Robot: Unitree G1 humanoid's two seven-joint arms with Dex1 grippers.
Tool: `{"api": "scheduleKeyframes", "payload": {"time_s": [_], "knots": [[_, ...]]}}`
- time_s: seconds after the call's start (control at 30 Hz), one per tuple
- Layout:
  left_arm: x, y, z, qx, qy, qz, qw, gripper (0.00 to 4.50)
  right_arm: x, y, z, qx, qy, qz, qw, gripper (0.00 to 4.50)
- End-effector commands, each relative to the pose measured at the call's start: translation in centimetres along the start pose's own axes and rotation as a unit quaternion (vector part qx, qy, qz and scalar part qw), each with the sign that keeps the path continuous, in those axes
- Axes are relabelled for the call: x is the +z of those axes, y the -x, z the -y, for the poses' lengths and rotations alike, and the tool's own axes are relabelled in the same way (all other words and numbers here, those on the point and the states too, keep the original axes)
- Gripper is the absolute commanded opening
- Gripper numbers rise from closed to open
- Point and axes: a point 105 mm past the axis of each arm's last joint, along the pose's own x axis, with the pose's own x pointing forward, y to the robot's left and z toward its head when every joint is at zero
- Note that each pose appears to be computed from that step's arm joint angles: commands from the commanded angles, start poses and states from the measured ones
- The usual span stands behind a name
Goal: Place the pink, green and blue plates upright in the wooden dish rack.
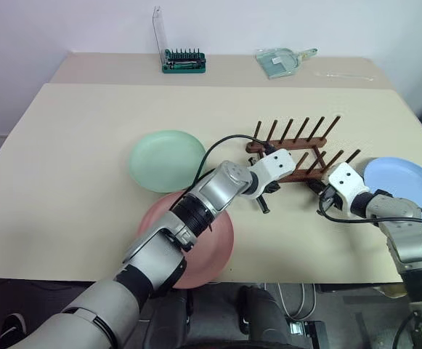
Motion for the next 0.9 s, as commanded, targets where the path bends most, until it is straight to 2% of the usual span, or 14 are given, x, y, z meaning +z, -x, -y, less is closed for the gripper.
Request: {"api": "scheduleKeyframes", "payload": {"time_s": [0.03, 0.3, 0.67, 0.83, 0.9], "knots": [[0.4, 0.4, -1.9, 0.04, -0.009, 0.004, 0.999, 0.0, 1.0, -0.6, 0.9, -0.016, 0.023, 0.018, 0.999, 0.06], [0.4, 0.9, -4.1, 0.076, -0.007, 0.01, 0.997, 0.0, 1.5, -1.6, 0.8, -0.011, 0.03, 0.034, 0.999, 0.06], [0.8, 0.7, -2.9, 0.046, -0.014, 0.019, 0.999, 0.0, 1.2, -1.7, 1.3, -0.018, 0.045, 0.037, 0.998, 0.06], [1.3, 0.9, -2.7, 0.045, -0.007, 0.03, 0.998, 0.0, 1.1, -1.8, 2.4, -0.048, 0.068, 0.032, 0.996, 0.06], [1.4, 0.9, -2.5, 0.042, -0.007, 0.032, 0.999, 0.0, 1.6, -1.9, 2.5, -0.05, 0.051, 0.048, 0.996, 0.06]]}}
